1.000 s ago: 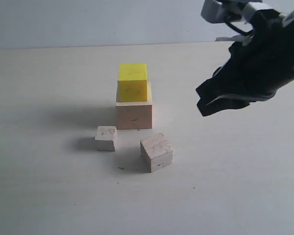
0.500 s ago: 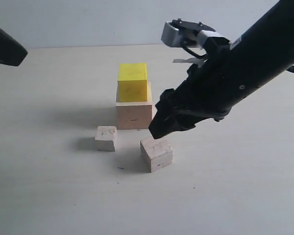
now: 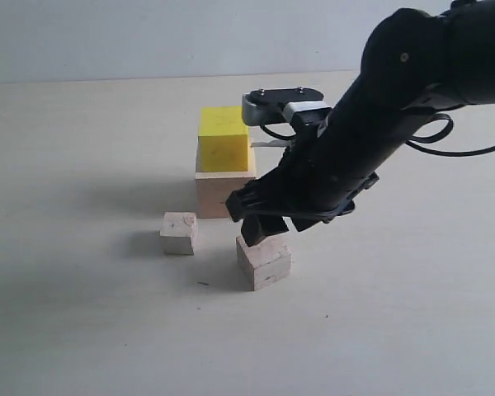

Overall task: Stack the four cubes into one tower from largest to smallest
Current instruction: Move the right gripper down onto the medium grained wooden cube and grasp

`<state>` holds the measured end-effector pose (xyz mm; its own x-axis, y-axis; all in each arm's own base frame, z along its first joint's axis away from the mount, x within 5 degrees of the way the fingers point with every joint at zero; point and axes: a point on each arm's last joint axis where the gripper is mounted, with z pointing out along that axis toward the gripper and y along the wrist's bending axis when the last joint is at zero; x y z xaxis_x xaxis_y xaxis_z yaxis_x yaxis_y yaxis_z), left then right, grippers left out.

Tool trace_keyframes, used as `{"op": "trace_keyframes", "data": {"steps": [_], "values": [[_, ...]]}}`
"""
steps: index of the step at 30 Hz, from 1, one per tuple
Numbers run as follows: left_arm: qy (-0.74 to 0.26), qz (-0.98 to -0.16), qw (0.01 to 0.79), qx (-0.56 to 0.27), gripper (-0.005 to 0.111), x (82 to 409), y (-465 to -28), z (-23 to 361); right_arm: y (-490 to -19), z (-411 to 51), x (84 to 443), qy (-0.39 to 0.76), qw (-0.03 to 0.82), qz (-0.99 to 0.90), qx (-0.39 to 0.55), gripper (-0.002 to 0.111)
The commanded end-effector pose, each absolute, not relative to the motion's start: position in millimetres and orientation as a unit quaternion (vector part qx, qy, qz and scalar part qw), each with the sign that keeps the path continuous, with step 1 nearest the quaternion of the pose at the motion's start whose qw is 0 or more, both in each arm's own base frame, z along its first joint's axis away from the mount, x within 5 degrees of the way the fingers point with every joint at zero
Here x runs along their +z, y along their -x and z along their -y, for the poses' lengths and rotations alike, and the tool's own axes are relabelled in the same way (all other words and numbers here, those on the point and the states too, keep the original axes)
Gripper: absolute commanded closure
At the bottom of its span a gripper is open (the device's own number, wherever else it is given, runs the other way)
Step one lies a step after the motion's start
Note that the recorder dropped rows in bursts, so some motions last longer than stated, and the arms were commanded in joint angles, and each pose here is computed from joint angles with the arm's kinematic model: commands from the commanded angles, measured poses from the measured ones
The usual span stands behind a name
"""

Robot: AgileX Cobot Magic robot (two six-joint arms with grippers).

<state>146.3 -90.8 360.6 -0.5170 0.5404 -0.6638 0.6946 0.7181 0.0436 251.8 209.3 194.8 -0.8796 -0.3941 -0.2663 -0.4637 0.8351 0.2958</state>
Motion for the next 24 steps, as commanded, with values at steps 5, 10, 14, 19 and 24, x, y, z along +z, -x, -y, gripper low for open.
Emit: {"op": "trace_keyframes", "data": {"steps": [5, 10, 14, 19, 24], "values": [[-0.347, -0.863, 0.341, -0.138, 0.107, 362, -144, 93, -270, -228, 183, 0.263, 0.08, -0.95, 0.15, 0.043], [-0.347, -0.863, 0.34, -0.138, 0.107, 361, -144, 93, -272, -228, 174, 0.266, 0.077, -0.952, 0.129, 0.043], [-0.346, -0.863, 0.342, -0.138, 0.107, 361, -144, 93, -272, -229, 169, 0.26, 0.068, -0.954, 0.132, 0.043], [-0.345, -0.862, 0.345, -0.138, 0.107, 362, -145, 93, -272, -230, 165, 0.258, 0.063, -0.955, 0.131, 0.043], [-0.347, -0.861, 0.346, -0.138, 0.107, 362, -145, 93, -273, -231, 155, 0.255, 0.05, -0.957, 0.128, 0.043]]}}
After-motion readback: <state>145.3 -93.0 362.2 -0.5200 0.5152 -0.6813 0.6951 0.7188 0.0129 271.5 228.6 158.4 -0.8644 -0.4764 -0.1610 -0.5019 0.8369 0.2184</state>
